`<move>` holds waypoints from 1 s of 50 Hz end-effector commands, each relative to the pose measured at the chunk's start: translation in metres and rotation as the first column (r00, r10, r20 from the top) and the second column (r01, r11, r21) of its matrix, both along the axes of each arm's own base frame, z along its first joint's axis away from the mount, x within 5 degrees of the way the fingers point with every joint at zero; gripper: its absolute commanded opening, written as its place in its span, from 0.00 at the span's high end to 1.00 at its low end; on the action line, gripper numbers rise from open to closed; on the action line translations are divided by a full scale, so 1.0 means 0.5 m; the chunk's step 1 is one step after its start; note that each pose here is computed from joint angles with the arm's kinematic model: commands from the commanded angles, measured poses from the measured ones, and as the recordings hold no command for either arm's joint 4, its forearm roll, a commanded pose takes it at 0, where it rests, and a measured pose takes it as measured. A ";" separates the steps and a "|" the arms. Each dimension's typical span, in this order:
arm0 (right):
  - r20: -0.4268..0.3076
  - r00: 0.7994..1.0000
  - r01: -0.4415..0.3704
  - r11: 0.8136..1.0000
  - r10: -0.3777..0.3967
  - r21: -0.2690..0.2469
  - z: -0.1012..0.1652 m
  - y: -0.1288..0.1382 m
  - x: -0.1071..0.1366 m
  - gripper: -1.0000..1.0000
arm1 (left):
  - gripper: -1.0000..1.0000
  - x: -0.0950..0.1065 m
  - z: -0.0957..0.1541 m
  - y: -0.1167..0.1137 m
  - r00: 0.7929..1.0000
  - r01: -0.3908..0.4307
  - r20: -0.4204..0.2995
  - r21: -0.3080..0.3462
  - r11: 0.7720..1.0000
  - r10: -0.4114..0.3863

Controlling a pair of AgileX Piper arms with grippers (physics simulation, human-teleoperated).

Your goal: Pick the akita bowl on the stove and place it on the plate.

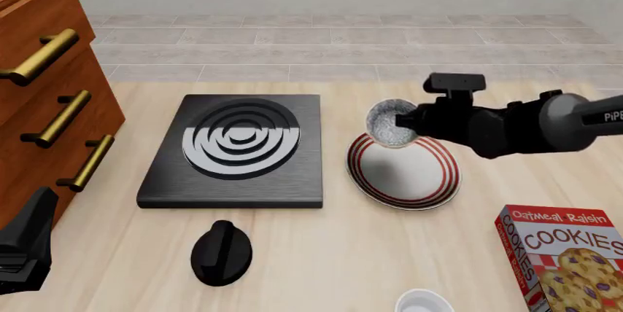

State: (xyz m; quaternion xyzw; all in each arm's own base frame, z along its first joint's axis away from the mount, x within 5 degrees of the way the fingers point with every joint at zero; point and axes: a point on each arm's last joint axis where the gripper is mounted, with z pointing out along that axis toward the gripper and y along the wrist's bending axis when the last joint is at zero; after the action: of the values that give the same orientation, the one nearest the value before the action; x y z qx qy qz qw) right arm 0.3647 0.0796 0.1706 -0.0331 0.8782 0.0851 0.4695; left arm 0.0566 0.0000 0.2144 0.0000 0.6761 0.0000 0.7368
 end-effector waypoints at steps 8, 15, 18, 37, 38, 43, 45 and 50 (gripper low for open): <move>-0.013 0.999 0.030 0.999 -0.030 0.020 -0.017 -0.013 -0.015 1.00 | 0.00 0.000 0.000 0.000 1.000 0.000 0.000 0.000 1.000 0.000; -0.026 0.999 0.037 0.999 -0.036 0.024 -0.027 -0.016 -0.021 1.00 | 0.00 0.000 0.000 0.000 1.000 0.000 0.000 0.000 1.000 0.000; -0.031 0.999 0.038 0.999 -0.037 0.029 -0.031 -0.014 -0.024 1.00 | 0.00 0.000 0.000 0.000 1.000 0.000 0.000 0.000 1.000 0.000; -0.067 0.997 0.039 0.999 -0.038 0.025 -0.060 -0.012 -0.024 1.00 | 0.00 0.000 0.000 0.000 1.000 0.000 0.000 0.000 1.000 0.000; -0.068 0.997 0.037 0.999 -0.036 0.020 -0.060 -0.012 -0.023 1.00 | 0.00 0.000 0.000 0.000 1.000 0.000 0.000 0.000 1.000 0.000; -0.072 0.997 0.039 0.999 -0.038 0.021 -0.063 -0.013 -0.023 1.00 | 0.00 0.000 0.000 0.000 1.000 0.000 0.000 0.000 1.000 0.000; -0.073 0.997 0.039 0.999 -0.037 0.020 -0.063 -0.013 -0.023 1.00 | 0.00 0.000 0.000 0.000 1.000 0.000 0.000 0.000 1.000 0.000; -0.076 0.996 0.039 0.999 -0.037 0.019 -0.066 -0.013 -0.023 1.00 | 0.00 0.000 0.000 0.000 1.000 0.000 0.000 0.000 1.000 0.000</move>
State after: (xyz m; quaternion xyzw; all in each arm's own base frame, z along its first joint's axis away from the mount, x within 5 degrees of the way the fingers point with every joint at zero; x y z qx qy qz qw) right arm 0.3521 0.0733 0.1384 -0.0138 0.8947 0.0851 0.4383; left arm 0.0566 0.0000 0.2144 0.0000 0.6761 0.0000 0.7368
